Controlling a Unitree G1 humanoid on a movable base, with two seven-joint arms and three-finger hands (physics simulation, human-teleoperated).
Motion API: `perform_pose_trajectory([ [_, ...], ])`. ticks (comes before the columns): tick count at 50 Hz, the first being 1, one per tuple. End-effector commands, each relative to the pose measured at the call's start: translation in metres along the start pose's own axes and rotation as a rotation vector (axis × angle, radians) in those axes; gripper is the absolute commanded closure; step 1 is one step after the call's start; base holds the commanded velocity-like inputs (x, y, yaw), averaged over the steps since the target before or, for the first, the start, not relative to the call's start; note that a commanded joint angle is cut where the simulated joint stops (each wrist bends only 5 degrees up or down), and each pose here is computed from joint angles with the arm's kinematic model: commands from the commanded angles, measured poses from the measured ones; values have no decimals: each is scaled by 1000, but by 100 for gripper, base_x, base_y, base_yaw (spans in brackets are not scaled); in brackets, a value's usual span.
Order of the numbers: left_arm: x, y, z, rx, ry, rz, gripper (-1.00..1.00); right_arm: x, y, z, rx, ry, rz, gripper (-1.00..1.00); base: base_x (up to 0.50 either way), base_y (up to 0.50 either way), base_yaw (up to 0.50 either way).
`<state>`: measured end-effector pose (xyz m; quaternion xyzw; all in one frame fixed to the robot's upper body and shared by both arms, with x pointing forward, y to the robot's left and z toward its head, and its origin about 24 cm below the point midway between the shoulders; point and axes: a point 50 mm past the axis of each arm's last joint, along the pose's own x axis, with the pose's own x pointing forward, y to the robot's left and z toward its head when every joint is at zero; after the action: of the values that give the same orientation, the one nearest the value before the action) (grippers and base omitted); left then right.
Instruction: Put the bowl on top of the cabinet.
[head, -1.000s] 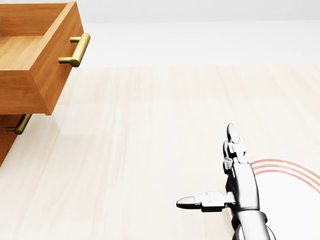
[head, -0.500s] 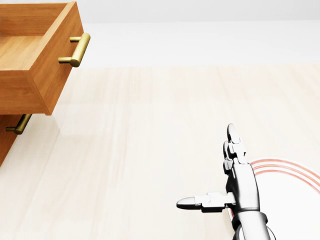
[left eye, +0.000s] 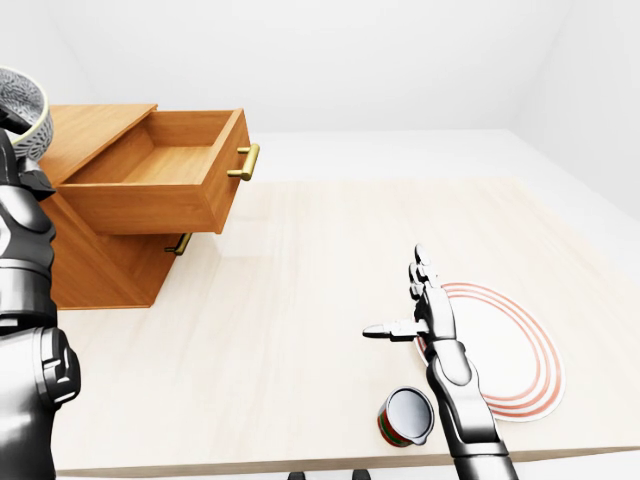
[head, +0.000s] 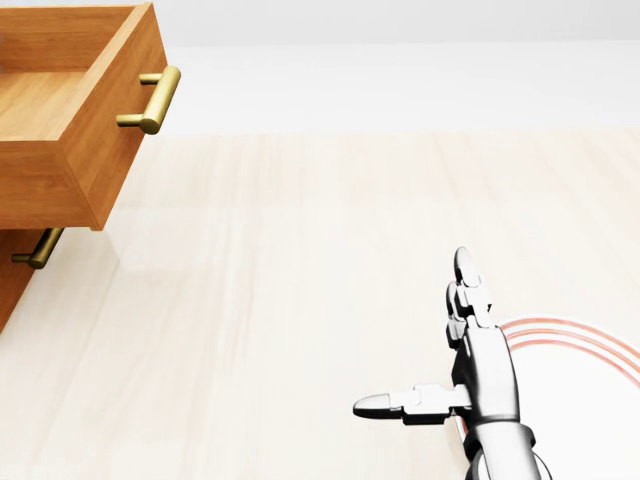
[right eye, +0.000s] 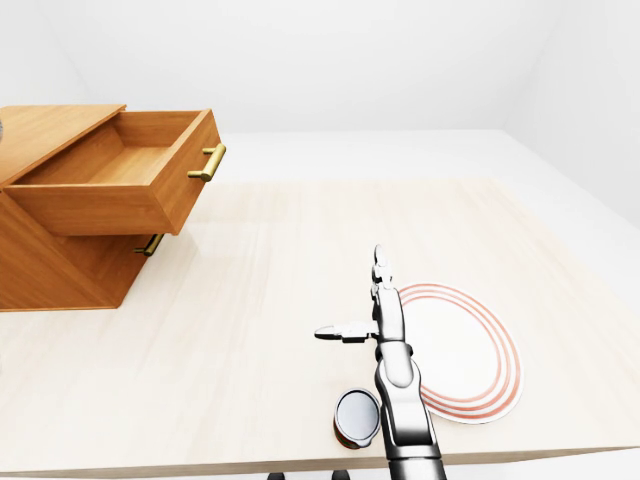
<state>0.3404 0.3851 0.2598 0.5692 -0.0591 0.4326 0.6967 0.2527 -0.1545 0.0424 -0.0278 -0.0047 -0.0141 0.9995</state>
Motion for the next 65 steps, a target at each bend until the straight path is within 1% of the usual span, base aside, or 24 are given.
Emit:
perform_pose_trajectory([
  [1,-11,-18,-3,43,-6,-66,99,0,0,0,-1,0,0,-100,0,0,0],
  [4,-12,-19,-3,42,-5,-69,98,0,0,0,0,0,1,-100,0,0,0],
  [5,-15,-24,-3,46,-8,-86,98,0,1,0,-2,-1,1,-100,0,0,0],
  [7,-17,-27,-3,51,-9,-97,98,0,1,0,-1,-1,1,-100,0,0,0],
  [16,-19,-28,-7,56,0,-105,98,0,1,-1,-3,1,2,-100,0,0,0],
  [17,-20,-29,-7,57,0,-106,97,0,1,-1,-3,2,3,-100,0,0,0],
  [18,-20,-29,-7,58,-1,-106,88,0,2,-2,-3,2,3,-100,0,0,0],
  [19,-20,-28,-8,58,0,-105,-56,0,2,-2,-3,3,3,-100,0,0,0],
  [20,-19,-28,-7,59,-2,-104,-100,0,2,-2,-4,3,3,-100,0,0,0],
  [49,-19,-28,-4,70,-20,-101,-100,1,2,-3,-6,5,4,-100,0,0,0],
  [52,-18,-27,0,61,-32,-91,-100,1,2,-2,-7,4,4,-100,0,0,0],
  [55,-15,-23,6,46,-48,-70,-100,1,3,-3,-8,5,5,-100,0,0,0],
  [59,-7,-10,17,-5,-70,-6,-100,1,2,-3,-7,5,3,-100,0,0,0],
  [60,-3,-2,21,-48,-75,36,-100,1,2,-3,-7,5,3,-100,0,0,0],
  [62,-1,9,26,-92,-97,93,-100,1,2,-3,-7,6,4,-100,0,0,0],
  [65,0,27,36,-171,-138,183,-100,1,2,-3,-7,4,4,-100,0,0,0],
])
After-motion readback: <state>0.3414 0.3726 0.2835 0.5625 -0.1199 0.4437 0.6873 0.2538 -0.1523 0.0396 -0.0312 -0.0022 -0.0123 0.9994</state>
